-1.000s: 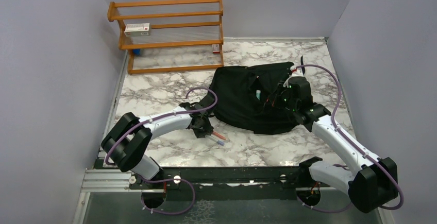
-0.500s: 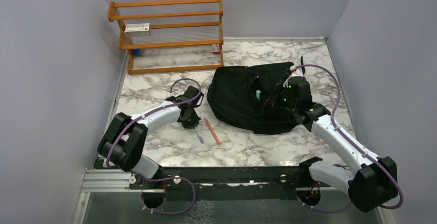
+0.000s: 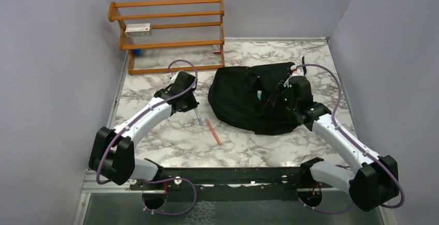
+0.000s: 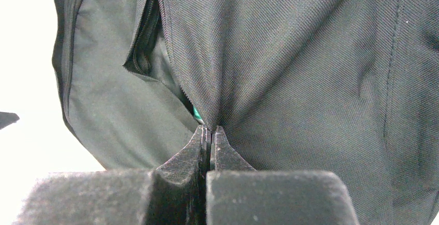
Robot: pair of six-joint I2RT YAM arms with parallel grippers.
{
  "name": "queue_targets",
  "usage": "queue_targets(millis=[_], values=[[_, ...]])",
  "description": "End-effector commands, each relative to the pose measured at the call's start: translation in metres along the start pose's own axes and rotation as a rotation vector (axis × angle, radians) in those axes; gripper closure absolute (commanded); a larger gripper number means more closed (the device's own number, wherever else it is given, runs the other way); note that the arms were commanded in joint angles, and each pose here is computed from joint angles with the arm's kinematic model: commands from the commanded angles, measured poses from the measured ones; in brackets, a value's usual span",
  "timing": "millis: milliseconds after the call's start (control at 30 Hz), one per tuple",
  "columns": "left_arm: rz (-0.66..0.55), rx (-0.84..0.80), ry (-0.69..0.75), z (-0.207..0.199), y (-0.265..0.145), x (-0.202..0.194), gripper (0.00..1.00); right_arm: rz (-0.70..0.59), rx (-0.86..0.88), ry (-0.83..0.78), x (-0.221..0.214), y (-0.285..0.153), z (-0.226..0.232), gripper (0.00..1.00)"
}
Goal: Pack the student bag
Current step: Pick up the stationery from the center of the board, then place the stationery in the student bag.
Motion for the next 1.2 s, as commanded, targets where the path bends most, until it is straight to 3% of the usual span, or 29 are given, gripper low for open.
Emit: queue_targets(millis=[0,233,367,533,867,1167], values=[[-0.188,-0.272,0.075,-0.033,-0.033,0.042,1.00,-0.005,0.010,-0.015,0.010,0.001,0.008,0.99],[-0.214,-0.651,0.144,-0.081,-0.036,0.061,1.00,-0.055,0.023,-0.003,0.016,0.002,0.011,0.99],[-0.256,-0.759,0.159,-0.111,-0.034,0.065,1.00,-0.058,0.051,0.000,0.019,0.002,0.016,0.99],[-0.217,-0.901,0.184,-0.151,-0.020,0.064,1.00,-0.074,0.078,0.001,0.028,0.001,0.023,0.99],[-0.074,-0.994,0.237,-0.211,0.009,0.045,1.00,-0.091,0.112,-0.024,0.037,-0.003,0.031,0.99],[0.016,-0.982,0.239,-0.237,0.035,0.048,1.00,-0.079,0.168,-0.044,0.034,-0.003,0.034,0.99]])
Point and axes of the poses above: each gripper's point midway between its finger pads, its own y axis out along the fingers, its own z axis along the line the jaws close on, x = y × z, the point moved 9 cm from there along -y, back along the fingers, and after that the axes turned 10 degrees about y, right-handed, at the moved point
